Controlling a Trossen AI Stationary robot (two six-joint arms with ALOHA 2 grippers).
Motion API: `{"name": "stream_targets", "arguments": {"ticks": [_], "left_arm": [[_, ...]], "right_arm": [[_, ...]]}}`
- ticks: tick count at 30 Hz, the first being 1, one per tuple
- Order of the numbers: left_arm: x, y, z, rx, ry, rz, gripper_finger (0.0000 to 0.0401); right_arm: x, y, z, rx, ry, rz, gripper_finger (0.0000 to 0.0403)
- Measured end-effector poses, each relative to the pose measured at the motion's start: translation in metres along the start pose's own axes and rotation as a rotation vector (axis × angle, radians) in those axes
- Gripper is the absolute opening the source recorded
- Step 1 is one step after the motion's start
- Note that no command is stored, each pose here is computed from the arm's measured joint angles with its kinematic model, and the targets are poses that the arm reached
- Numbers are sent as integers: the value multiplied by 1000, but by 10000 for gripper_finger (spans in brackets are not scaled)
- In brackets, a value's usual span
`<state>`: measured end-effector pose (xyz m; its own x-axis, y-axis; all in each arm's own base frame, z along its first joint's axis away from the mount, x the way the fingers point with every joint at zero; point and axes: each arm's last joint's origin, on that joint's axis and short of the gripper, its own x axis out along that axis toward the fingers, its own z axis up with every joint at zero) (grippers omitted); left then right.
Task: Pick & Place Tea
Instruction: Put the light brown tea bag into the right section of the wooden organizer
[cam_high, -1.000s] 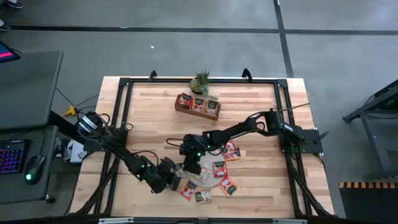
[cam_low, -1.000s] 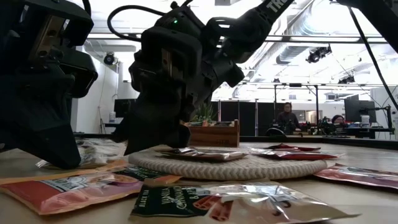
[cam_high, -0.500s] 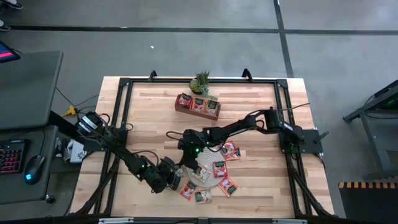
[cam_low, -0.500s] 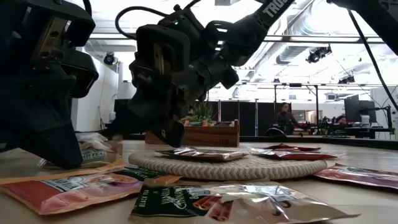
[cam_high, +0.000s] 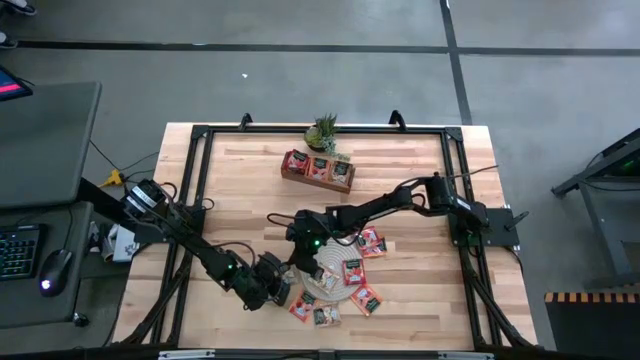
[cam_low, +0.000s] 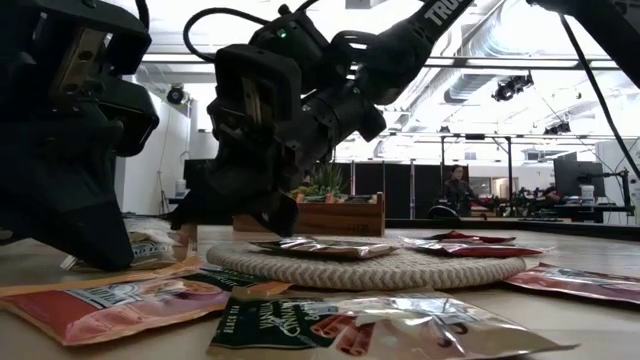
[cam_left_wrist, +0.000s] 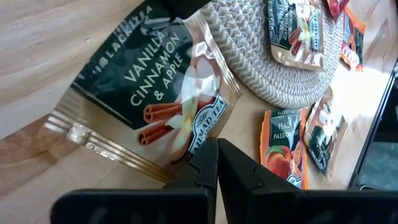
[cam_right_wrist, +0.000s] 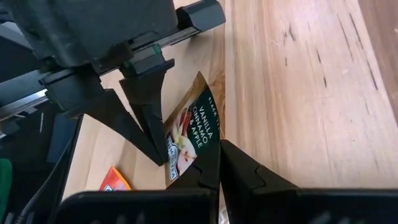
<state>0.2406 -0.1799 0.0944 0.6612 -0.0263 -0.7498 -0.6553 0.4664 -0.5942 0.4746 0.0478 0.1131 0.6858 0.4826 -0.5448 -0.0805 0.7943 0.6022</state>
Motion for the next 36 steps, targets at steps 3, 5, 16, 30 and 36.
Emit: {"name": "stream_targets", "arguments": {"ticks": [3, 5, 16, 30, 36], "left_arm": [[-5, -3, 2, 35, -1, -24, 37], [-8, -5, 4, 52, -12, -34, 62], [-28, -10, 11, 54, 8, -24, 185], [-92, 5, 23, 33, -36, 134, 189], [-112, 18, 25, 17, -95, 221, 189]], "right_arm": [[0, 0, 0, 0, -1, -3, 0], [0, 0, 0, 0, -3, -6, 0], [1, 2, -2, -8, 2, -16, 0], [-14, 10, 8, -47, -9, -63, 0], [-48, 25, 29, -115, -53, -151, 0]]}}
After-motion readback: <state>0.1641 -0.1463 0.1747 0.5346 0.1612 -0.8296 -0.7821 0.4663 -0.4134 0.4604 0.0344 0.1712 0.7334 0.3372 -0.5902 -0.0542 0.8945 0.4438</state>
